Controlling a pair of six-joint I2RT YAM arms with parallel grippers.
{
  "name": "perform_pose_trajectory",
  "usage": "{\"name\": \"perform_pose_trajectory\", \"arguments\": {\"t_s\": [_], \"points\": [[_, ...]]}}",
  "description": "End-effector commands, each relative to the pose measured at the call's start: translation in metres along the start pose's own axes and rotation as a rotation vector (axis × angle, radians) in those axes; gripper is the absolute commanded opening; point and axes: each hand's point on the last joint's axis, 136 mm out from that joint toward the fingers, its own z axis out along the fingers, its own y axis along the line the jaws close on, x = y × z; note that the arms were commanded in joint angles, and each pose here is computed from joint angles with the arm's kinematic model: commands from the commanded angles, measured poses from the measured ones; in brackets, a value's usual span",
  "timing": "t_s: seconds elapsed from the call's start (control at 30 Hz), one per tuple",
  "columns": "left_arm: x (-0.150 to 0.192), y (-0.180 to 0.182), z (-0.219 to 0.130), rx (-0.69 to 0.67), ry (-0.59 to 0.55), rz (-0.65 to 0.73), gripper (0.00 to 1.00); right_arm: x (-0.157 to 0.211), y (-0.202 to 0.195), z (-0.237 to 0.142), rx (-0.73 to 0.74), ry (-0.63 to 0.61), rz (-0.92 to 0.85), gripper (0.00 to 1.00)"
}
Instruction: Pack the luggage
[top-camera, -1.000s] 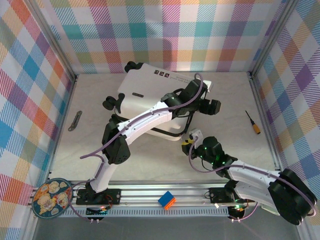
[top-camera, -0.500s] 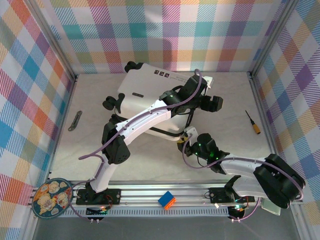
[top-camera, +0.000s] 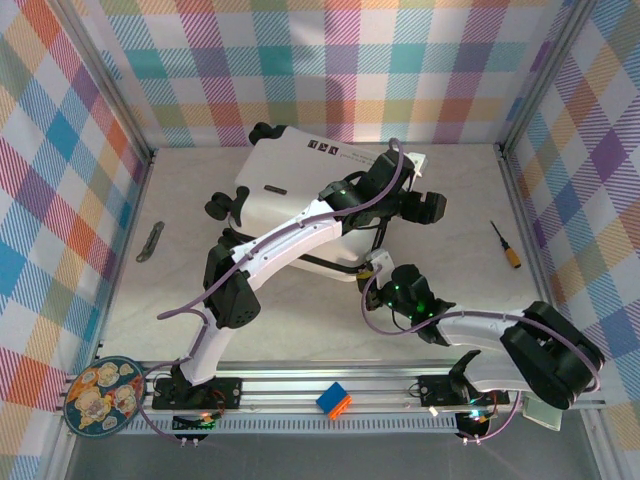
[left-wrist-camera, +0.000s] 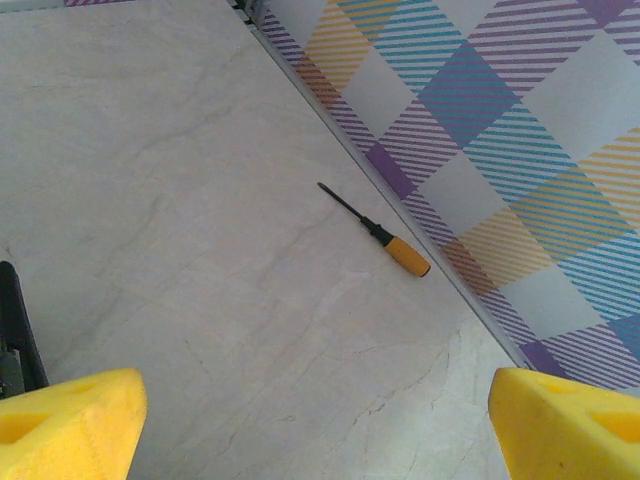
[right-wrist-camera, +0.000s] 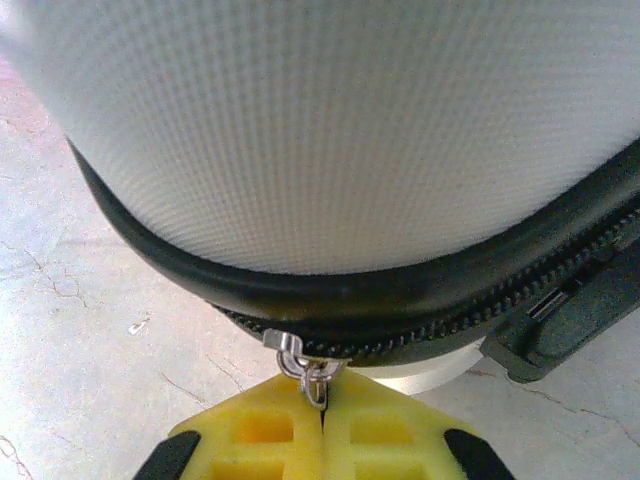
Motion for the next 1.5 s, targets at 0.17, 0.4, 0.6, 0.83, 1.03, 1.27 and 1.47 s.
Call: {"name": "perform_pose_trajectory", "arguments": {"t_s": [0.17, 0.4, 0.6, 0.83, 1.03, 1.27, 1.47], "points": [[-0.014, -0.013, 0.013, 0.099, -0.075, -0.062, 0.88, -0.018, 0.000, -0.009, 0.013, -0.071, -0.012, 0.00], [0.003, -0.004, 0.037, 0.089, -0.048, -0.085, 0.87, -0.021, -0.005, -0.018, 0.044, -0.074, -0.017, 0.00], [0.011, 0.011, 0.048, 0.036, -0.056, -0.089, 0.87, -0.025, -0.008, -0.025, 0.051, -0.092, -0.011, 0.00], [0.020, 0.010, 0.051, 0.050, -0.020, -0.093, 0.87, -0.026, -0.012, -0.029, 0.064, -0.096, -0.008, 0.00], [0.032, 0.033, 0.051, 0.005, 0.052, -0.130, 0.86, -0.031, -0.027, -0.032, 0.122, -0.103, 0.015, 0.00], [0.039, 0.058, 0.043, -0.029, 0.080, -0.169, 0.85, -0.036, -0.052, -0.039, 0.216, -0.109, 0.053, 0.00], [0.040, 0.058, 0.039, -0.023, 0.088, -0.173, 0.85, -0.044, -0.066, -0.044, 0.273, -0.119, 0.072, 0.00]]}}
